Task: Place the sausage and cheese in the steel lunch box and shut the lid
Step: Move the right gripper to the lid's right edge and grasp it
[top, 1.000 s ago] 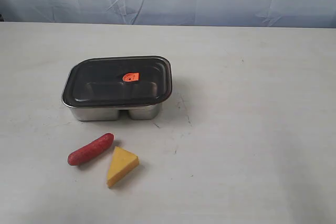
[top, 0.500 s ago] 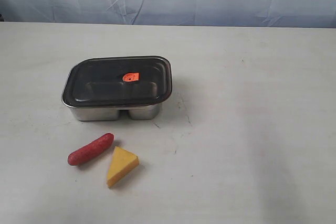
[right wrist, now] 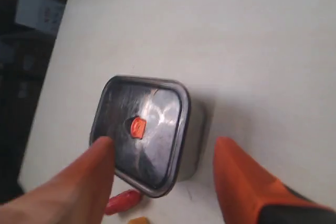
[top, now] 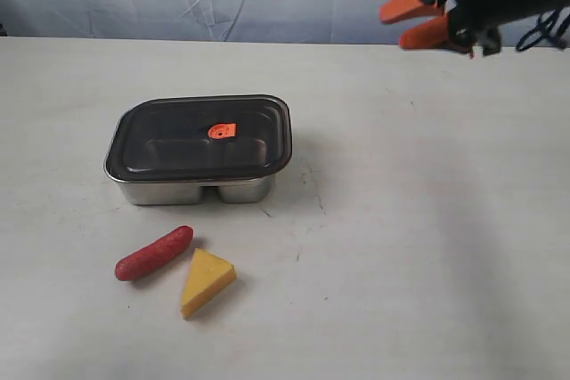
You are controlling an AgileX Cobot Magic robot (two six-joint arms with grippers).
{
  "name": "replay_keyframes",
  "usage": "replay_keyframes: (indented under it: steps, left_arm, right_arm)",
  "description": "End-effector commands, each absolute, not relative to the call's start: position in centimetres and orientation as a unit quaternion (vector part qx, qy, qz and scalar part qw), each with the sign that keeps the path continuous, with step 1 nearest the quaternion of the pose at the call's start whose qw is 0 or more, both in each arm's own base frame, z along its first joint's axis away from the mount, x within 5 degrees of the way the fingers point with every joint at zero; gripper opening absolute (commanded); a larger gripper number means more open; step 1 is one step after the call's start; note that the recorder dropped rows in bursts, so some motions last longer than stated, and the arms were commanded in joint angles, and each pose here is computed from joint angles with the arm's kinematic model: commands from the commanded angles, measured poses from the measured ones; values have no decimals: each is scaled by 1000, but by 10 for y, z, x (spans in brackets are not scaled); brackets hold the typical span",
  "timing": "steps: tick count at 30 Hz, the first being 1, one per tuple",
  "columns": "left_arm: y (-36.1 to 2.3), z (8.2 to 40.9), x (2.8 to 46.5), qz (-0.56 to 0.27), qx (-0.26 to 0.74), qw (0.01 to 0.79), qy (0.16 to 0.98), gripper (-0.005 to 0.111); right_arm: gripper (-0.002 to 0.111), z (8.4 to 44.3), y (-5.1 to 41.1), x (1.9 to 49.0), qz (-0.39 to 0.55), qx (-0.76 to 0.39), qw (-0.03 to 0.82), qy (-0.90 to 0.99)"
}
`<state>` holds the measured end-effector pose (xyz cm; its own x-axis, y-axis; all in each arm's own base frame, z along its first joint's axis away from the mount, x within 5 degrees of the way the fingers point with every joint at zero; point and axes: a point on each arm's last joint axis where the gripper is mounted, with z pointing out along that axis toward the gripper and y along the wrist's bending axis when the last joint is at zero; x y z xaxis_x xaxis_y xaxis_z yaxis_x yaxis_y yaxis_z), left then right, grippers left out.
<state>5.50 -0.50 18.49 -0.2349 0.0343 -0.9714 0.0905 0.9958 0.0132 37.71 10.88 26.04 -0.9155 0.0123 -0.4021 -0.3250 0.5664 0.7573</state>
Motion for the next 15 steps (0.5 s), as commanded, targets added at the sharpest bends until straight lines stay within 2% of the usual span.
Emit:
replay_keyframes:
  steps: [1,7,15]
  left_arm:
    - [-5,185,56,-24,42,619,784,0]
    - [-5,185,56,-24,42,619,784,0]
    - [-5,185,56,-24,42,619,784,0]
  right_arm:
    - [55,206,124,391,529,-98,111,835]
    - [55,154,145,393,539,-99,60,834]
    - [55,133,188,382,544,-133,47,827]
